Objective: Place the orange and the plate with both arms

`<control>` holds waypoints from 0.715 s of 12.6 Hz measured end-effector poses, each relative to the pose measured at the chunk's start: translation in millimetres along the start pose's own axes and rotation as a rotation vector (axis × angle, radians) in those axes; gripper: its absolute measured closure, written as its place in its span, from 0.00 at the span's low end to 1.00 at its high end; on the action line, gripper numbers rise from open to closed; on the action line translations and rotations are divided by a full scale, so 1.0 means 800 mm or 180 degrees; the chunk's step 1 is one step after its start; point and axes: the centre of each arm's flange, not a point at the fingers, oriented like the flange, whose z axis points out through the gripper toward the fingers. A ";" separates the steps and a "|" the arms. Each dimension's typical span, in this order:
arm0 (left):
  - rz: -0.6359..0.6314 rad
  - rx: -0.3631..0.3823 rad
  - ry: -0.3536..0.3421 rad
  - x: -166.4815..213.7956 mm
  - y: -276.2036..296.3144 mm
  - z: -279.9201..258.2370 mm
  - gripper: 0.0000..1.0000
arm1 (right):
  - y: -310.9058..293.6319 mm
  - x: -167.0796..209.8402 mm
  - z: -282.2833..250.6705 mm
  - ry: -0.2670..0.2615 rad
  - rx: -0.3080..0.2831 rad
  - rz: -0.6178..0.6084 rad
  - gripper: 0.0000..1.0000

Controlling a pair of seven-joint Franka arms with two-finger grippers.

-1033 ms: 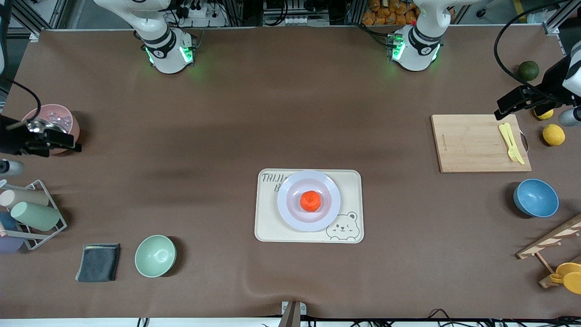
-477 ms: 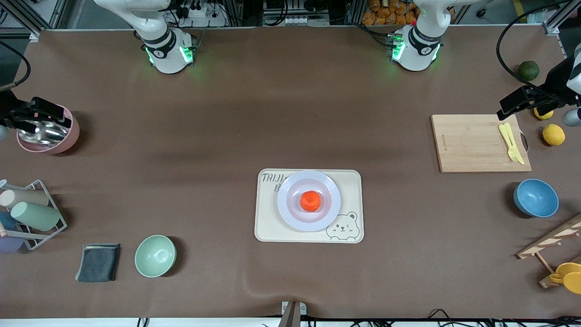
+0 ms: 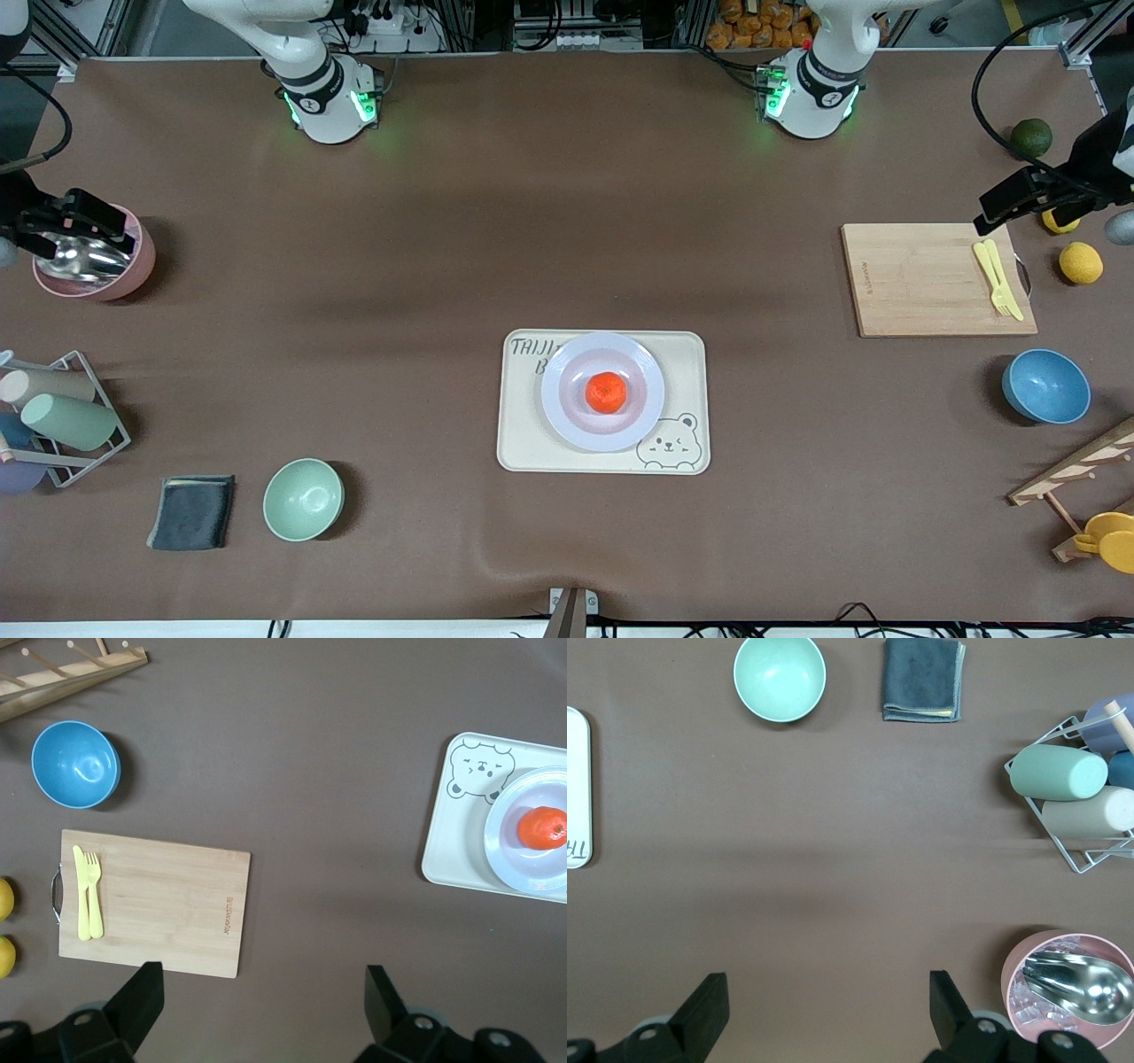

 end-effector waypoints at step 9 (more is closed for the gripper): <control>0.0047 -0.0006 0.0041 -0.001 0.004 -0.010 0.00 | 0.001 -0.002 -0.016 0.0113 -0.0016 0.0026 0.00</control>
